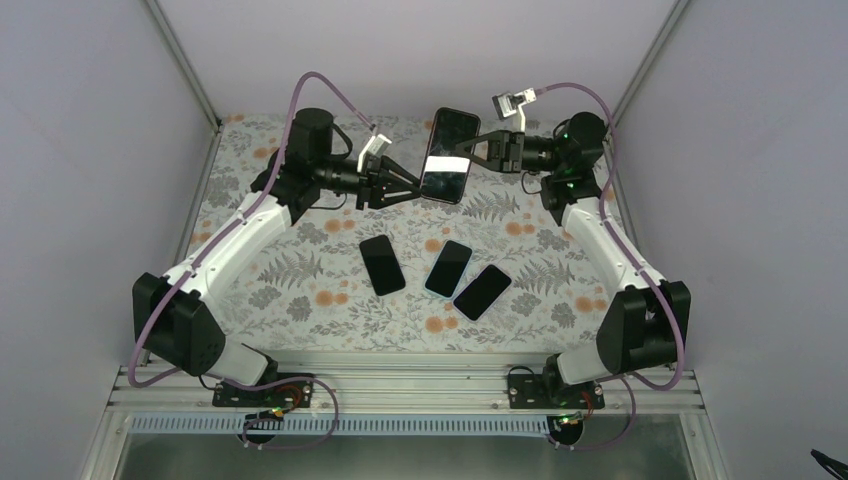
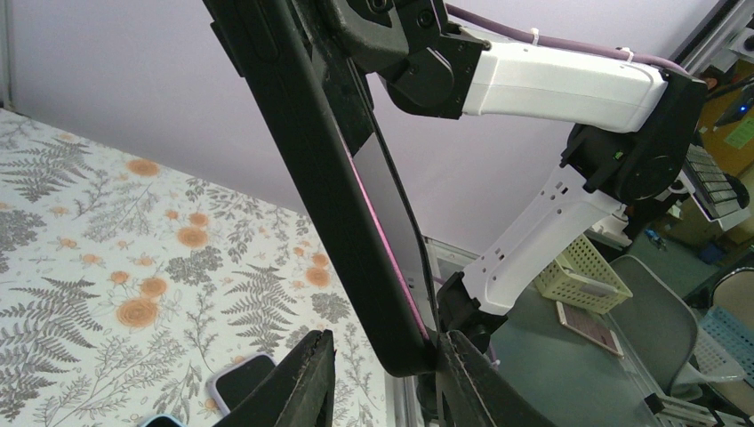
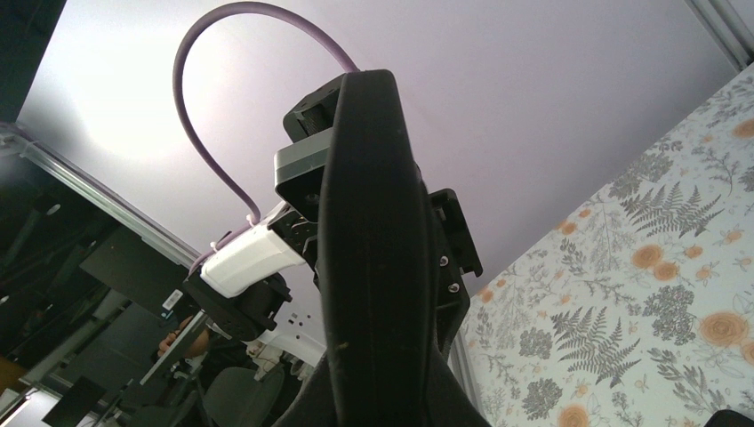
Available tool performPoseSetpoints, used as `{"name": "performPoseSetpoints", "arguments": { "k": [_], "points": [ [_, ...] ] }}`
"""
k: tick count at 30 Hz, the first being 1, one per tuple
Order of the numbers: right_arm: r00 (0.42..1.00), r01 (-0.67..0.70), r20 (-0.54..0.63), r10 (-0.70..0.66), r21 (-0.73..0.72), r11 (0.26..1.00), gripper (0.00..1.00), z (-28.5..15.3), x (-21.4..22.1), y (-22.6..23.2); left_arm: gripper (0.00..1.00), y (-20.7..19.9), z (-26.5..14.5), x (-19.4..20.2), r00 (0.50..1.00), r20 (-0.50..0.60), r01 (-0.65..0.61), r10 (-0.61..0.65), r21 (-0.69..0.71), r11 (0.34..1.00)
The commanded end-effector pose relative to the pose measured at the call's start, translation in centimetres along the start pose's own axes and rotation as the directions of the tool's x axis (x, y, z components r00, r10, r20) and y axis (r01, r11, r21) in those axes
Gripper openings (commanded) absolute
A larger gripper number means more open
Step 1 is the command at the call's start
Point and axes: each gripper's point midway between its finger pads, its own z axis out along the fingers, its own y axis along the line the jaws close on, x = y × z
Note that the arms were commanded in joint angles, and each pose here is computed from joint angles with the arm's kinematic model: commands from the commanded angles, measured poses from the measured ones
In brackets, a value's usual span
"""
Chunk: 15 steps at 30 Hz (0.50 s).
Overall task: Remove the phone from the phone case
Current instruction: Remove the phone case from the phone.
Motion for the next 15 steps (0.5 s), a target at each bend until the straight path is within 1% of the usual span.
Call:
{"name": "performPoseSetpoints", "arguments": {
  "k": [1,15],
  "points": [
    [0.997,0.061,-0.032,-0.063,-0.054,0.997,0.04,-0.06,0.36,3.45,0.28,2.72,-0.05,1.34,0.999,-0.004,0.047,-0.047,-0.076,0.996],
    [0.999,0.039,-0.019,-0.04,-0.057,0.998,0.04,-0.17,0.79,3.62,0.28,3.16,-0.39,1.51,0.998,0.008,0.062,-0.061,-0.087,0.994]
  ]
}}
